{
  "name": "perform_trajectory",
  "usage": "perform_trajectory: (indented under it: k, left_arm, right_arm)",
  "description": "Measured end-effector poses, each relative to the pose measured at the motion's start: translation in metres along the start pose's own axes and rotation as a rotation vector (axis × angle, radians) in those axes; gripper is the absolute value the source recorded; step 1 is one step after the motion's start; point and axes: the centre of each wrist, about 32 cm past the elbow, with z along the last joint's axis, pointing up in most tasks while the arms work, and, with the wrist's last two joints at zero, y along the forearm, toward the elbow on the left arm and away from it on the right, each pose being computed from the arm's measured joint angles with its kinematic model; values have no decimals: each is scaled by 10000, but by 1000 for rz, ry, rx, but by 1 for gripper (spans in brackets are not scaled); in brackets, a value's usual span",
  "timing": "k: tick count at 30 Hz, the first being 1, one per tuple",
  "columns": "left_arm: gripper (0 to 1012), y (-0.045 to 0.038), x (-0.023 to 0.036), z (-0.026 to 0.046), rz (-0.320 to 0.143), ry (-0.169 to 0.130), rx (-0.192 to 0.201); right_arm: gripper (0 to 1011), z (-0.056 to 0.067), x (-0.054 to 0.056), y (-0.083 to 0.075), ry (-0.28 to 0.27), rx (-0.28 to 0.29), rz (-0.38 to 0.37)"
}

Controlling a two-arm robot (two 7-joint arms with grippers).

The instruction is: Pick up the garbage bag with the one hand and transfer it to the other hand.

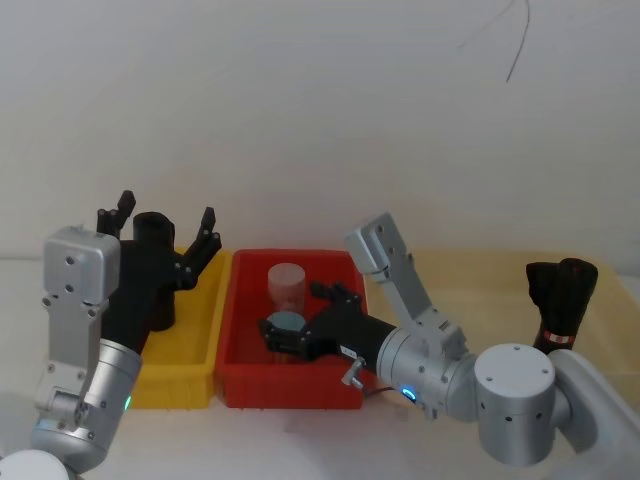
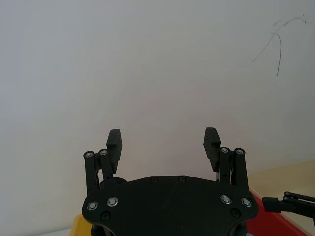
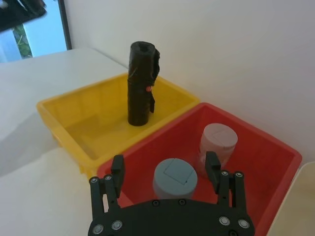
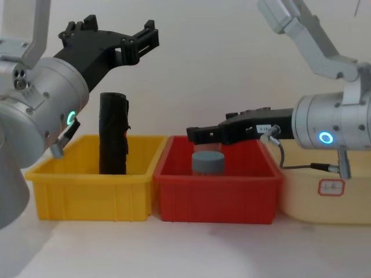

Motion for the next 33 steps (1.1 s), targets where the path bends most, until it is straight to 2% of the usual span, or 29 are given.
perform_trajectory:
  k: [11, 33]
  left_arm:
    - [1001, 3, 1, 1, 2, -1, 0]
    - [1001, 4, 1, -1, 2, 0, 0]
  right_arm:
    - [1001, -72, 56, 59, 23, -32, -4]
    - [1002, -141, 105, 186, 42, -75, 8]
